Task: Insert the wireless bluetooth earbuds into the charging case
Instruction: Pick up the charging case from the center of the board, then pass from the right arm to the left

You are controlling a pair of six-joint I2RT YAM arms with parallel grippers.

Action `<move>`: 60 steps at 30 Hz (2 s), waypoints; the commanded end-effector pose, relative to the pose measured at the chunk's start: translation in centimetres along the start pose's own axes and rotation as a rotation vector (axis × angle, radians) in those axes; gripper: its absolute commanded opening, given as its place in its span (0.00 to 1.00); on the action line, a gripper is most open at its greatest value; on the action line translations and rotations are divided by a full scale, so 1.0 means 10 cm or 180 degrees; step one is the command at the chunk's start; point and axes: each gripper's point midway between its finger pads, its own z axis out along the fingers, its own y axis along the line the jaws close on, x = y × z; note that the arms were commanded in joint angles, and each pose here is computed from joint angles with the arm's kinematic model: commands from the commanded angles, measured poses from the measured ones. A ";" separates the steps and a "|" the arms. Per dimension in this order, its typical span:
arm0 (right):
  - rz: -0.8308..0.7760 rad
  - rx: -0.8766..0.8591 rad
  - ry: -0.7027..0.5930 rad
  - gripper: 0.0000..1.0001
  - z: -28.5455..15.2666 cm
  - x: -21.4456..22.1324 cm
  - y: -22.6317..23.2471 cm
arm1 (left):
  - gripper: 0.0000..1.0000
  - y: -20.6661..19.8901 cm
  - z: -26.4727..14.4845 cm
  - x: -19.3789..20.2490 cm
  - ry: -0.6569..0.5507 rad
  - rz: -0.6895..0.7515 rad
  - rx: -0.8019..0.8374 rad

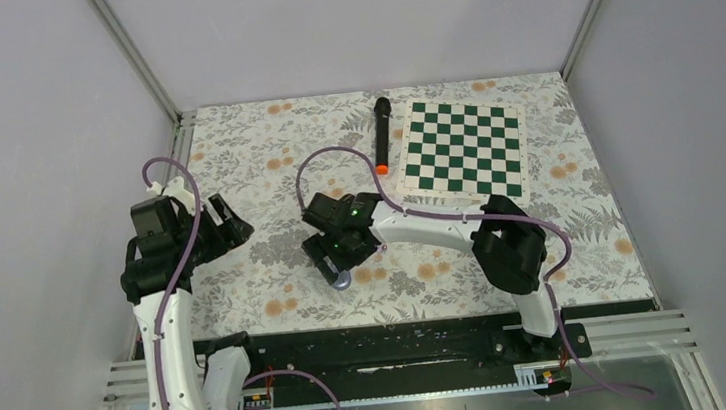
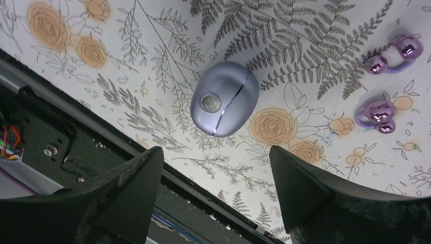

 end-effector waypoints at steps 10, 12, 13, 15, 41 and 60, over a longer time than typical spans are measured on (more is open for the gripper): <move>0.0099 0.0559 -0.0097 0.78 0.34 -0.14 -0.11 | 0.73 -0.02 -0.03 -0.01 -0.0007 -0.0086 0.0060; 0.0095 0.0591 -0.0065 0.77 0.39 -0.11 -0.12 | 0.73 -0.02 -0.02 -0.01 0.0010 -0.0115 0.0063; 0.0092 0.0603 -0.0054 0.77 0.42 -0.11 -0.13 | 0.73 -0.01 -0.01 -0.02 0.0011 -0.0136 0.0060; 0.0089 0.0627 -0.0026 0.76 0.45 -0.08 -0.13 | 0.73 -0.02 -0.01 -0.03 0.0012 -0.0178 0.0072; -0.1988 0.0464 -0.2612 0.31 -2.13 -0.52 -0.54 | 0.72 -1.88 -0.16 -0.19 -0.0292 0.1585 0.2718; -0.3013 0.1353 -0.4254 0.34 -3.14 -0.96 -0.56 | 0.69 -3.11 -0.54 -0.15 -0.0821 0.2777 0.3576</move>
